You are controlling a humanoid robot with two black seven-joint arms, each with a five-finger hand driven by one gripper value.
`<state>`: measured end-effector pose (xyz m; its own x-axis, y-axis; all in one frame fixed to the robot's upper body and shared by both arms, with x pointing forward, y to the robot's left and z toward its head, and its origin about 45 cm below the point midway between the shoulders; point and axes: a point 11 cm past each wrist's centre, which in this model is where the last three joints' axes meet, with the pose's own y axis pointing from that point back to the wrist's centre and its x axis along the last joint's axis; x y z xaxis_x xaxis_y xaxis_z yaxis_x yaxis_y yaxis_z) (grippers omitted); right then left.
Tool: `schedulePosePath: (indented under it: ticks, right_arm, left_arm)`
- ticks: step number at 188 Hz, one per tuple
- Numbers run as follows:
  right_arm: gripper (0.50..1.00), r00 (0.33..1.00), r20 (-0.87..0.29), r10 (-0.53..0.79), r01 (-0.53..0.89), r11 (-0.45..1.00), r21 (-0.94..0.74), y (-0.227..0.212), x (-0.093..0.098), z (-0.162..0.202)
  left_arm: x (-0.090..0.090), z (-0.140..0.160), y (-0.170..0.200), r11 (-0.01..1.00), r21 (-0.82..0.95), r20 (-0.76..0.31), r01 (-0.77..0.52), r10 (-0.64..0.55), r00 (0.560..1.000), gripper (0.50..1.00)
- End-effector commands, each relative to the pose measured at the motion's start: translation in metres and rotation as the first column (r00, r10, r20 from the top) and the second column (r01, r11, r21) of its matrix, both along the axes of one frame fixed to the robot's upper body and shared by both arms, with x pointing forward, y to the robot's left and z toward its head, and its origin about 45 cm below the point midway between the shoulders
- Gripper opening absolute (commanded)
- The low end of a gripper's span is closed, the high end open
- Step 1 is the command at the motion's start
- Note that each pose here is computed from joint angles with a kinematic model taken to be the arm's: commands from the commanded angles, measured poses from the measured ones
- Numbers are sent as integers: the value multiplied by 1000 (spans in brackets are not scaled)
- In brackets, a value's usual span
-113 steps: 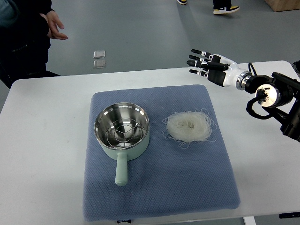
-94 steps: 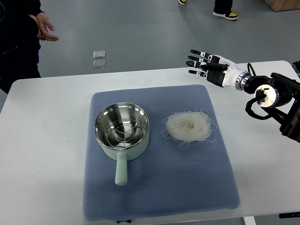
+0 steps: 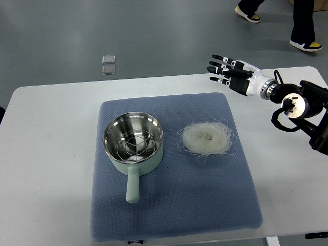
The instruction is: Put vermicelli into pot with right hand
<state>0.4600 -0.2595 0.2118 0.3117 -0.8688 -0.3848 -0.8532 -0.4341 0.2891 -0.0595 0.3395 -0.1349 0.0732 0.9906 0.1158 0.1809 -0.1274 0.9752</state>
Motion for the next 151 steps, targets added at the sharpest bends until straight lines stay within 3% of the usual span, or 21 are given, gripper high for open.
schedulePosePath:
  ticks: [1,47,91,118,151]
  right_arm:
    - [926,1000,18,20,-20,1000,-2,-4,-3,7]
    - [924,997,73,31,-28,999,-32,-33,-6,32]
    - [921,996,77,54,-45,993,-110,-41,-9,29]
    - [921,980,101,174,-142,954,-266,-27,-15,23]
    - [924,893,204,400,-241,811,-534,-8,-30,23]
  left_arm:
    - [0,0,0,1000,1,0,0,0,1000,1000]
    - [0,0,1,1000,3,-1,4,-4,1000,1000]
    - [0,0,1,1000,3,0,2,-2,1000,1000]
    - [0,0,1,1000,3,0,2,-2,1000,1000]
    - [0,0,1,1000,3,0,2,-2,1000,1000]
